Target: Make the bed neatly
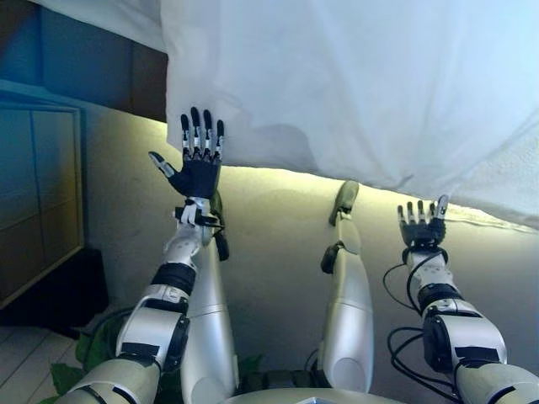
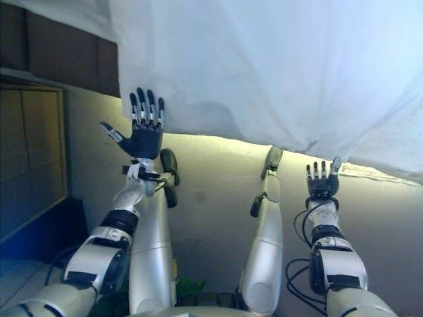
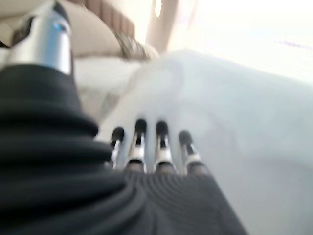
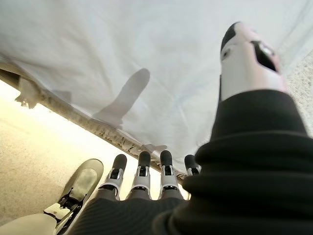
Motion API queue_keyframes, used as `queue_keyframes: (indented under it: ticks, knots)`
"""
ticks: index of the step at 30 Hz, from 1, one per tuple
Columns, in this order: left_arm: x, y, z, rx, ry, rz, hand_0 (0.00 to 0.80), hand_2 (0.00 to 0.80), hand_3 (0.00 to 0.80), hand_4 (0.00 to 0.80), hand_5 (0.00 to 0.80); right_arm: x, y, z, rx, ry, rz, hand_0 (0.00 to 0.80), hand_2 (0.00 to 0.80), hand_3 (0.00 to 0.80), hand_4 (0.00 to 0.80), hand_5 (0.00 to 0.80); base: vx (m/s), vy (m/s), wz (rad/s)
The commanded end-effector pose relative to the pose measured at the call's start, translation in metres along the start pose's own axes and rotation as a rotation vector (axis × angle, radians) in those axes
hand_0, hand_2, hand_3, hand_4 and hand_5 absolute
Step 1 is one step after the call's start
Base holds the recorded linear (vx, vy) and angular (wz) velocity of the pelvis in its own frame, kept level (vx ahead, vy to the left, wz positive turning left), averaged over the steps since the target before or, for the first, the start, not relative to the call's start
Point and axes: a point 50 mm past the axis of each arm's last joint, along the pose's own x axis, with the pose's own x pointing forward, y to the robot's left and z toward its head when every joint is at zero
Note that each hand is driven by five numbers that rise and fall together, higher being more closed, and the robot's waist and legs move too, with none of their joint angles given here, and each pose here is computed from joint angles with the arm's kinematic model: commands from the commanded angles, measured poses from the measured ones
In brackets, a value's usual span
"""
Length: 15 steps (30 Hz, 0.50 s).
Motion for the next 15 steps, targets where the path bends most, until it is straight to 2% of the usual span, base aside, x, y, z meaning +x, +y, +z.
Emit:
queue_keyframes:
  ticks: [1,4,10,15]
  knots:
    - [0.014,-0.001,0.047,0.156,-0.116,0.267,0.000,0.000,0.000,0.000,0.000,0.004,0.012,0.042,-0.025,-0.107,0.048,0.000,0.000,0.000,0.000,0.000,0.013,0.029,-0.10]
    - [0.010,-0.001,0.076,0.234,-0.131,0.339,0.000,0.000,0.000,0.000,0.000,0.004,0.018,0.049,-0.029,-0.108,0.058,0.000,0.000,0.000,0.000,0.000,0.014,0.038,-0.09]
    - [-0.013,0.013,0.108,0.387,-0.140,0.526,0.000,0.000,0.000,0.000,0.000,0.002,0.021,0.059,-0.052,-0.111,0.080,0.000,0.000,0.000,0.000,0.000,-0.011,0.015,-0.14]
    - [-0.037,0.027,0.135,0.503,-0.193,0.763,0.000,0.000,0.000,0.000,0.000,0.001,0.019,0.066,-0.062,-0.118,0.072,0.000,0.000,0.000,0.000,0.000,0.011,-0.008,-0.04]
